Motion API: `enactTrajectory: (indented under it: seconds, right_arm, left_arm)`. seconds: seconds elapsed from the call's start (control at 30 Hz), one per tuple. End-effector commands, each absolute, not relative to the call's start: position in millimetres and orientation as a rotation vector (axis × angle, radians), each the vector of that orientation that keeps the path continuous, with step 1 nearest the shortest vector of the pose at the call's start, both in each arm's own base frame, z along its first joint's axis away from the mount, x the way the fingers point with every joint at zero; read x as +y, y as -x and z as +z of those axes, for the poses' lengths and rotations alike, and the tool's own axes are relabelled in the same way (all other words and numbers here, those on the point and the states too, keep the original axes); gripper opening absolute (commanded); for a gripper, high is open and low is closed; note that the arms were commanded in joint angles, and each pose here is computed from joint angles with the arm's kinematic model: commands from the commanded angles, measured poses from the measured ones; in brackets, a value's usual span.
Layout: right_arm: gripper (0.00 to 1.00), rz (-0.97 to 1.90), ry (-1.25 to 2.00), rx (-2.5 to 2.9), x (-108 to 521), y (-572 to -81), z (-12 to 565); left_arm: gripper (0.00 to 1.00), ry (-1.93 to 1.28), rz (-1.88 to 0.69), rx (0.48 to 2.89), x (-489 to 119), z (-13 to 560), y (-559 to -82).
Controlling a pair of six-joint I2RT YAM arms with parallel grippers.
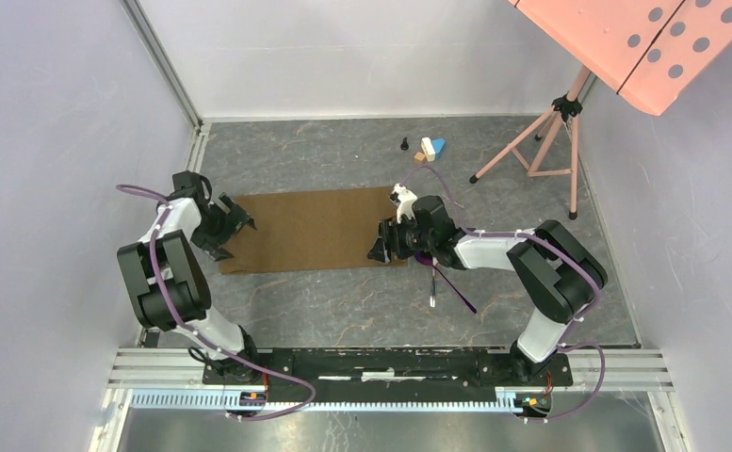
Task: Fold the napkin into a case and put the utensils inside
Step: Smooth out the rectangle-folded napkin at the center of the board.
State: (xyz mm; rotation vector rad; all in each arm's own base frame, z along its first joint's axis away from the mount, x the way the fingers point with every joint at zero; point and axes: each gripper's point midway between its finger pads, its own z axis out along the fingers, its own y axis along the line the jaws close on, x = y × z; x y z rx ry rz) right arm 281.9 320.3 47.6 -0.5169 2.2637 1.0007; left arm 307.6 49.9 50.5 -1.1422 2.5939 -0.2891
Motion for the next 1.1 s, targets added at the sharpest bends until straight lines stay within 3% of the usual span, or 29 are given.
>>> enactTrajectory:
  seconds: [0.0,0.33,0.57,0.7,0.83,1.07]
  right_arm:
    - [0.73,1.01,0.536,2.174,323.7,-289.2,63.2]
    - [0.74,0.785,0.423,2.315,275.3,-291.4,16.4]
    - [0.75,0.654,0.463,2.266,261.1,-302.6,41.0]
    - [0.75,0.748,0.498,2.184,282.1,-305.1,76.4]
    - [0.75,0.848,0.492,2.179,300.3,-306.0,78.8]
    - [0.73,0.955,0.412,2.255,306.3,-292.6,45.6]
  left_arm:
    - [1.0,1.104,-0.317,2.596,60.2,37.7,-312.1]
    - [1.0,1.352,-0.207,2.651,84.8,-1.7,-269.8]
    - [1.0,1.283,-0.036,2.575,102.3,33.5,-264.5]
    - [1.0,1.129,-0.154,2.516,77.1,63.4,-279.5]
    - [1.0,1.141,-0.267,2.528,62.1,56.6,-283.3]
    - [1.0,1.354,-0.124,2.642,76.5,13.3,-256.5]
